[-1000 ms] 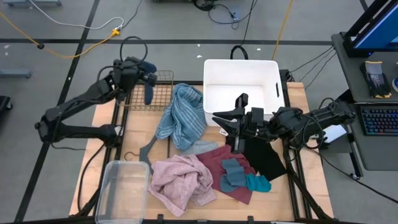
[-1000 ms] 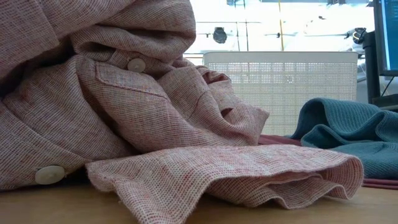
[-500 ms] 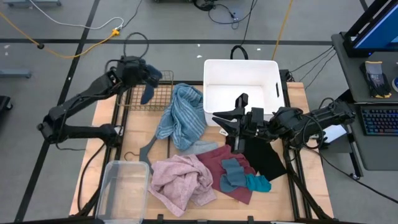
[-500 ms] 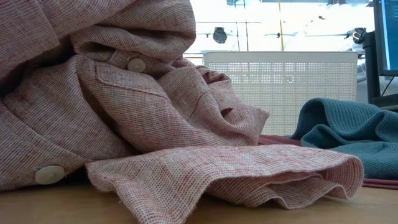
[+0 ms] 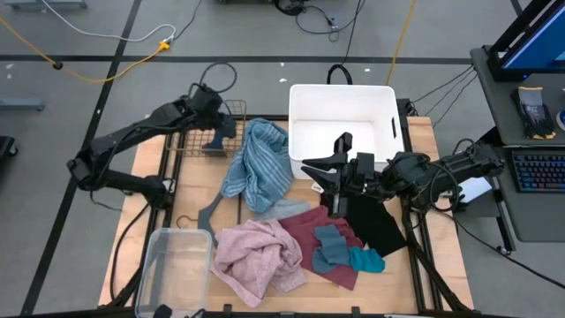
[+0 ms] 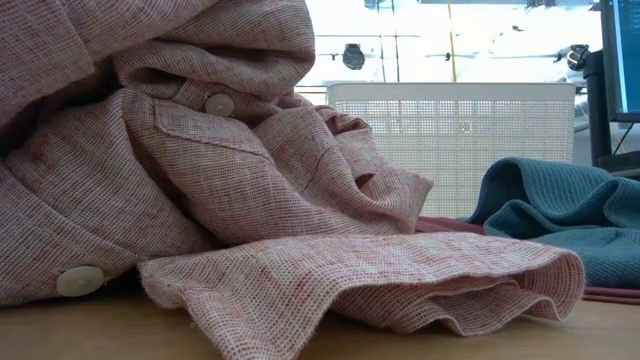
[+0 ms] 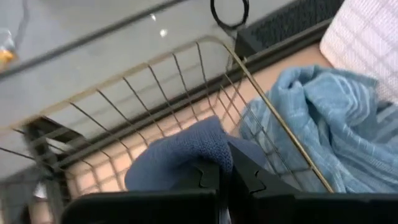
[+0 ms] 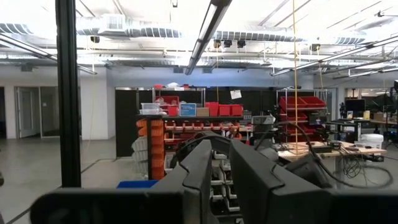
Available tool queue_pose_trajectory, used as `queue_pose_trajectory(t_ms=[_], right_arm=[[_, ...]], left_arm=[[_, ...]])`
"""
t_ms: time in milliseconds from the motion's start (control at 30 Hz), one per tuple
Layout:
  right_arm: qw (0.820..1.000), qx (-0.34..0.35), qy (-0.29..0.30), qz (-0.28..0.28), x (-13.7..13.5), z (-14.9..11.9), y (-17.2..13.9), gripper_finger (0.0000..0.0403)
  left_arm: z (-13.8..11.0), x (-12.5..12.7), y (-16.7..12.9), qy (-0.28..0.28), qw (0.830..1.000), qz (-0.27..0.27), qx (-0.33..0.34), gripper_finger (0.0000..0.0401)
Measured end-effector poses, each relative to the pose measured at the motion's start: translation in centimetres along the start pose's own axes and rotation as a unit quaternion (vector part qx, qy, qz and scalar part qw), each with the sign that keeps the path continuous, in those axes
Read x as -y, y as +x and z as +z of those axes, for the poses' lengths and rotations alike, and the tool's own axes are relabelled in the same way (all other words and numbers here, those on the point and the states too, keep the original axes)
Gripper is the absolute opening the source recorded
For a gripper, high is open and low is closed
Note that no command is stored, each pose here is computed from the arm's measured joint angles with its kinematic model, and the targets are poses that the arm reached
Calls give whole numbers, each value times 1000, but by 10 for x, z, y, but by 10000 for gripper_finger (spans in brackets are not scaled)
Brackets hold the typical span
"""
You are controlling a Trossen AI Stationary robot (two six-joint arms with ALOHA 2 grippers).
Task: Pick & Place Cloths
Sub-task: Put the dark blue sock into the wire basket, then put the blue sock into the wire basket
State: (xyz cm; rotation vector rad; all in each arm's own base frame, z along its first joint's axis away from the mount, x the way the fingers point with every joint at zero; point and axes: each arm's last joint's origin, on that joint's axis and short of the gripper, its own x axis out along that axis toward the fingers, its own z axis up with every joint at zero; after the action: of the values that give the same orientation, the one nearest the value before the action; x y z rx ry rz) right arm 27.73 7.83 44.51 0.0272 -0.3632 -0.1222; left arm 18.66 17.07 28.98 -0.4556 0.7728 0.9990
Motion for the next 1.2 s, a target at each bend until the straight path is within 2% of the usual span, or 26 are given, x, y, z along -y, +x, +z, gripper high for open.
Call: queue_pose_trajectory(t_ms=[267,567,733,1000,1100,1200], right_arm=[[1000,0,0,0,0,0,0,54],[1000,0,0,0,0,0,0,54],[1000,0,0,0,0,0,0,54],[1000,0,0,0,0,0,0,54],[1000,-6,-3,1,0,-1,0,54],[1000,-22,-9,3,-1,-4,0,54]], left_arm=[[-4,1,31,-20,998,-9,-66,0],[-4,-5,39,-36,995,-37,-87,15],[-4,-5,39,-38,995,-37,-90,52],[-4,-5,36,-41,994,-51,-90,155],[-1,-6,22,-60,992,-86,-74,180],[0,-6,-2,-78,989,-115,-42,183]])
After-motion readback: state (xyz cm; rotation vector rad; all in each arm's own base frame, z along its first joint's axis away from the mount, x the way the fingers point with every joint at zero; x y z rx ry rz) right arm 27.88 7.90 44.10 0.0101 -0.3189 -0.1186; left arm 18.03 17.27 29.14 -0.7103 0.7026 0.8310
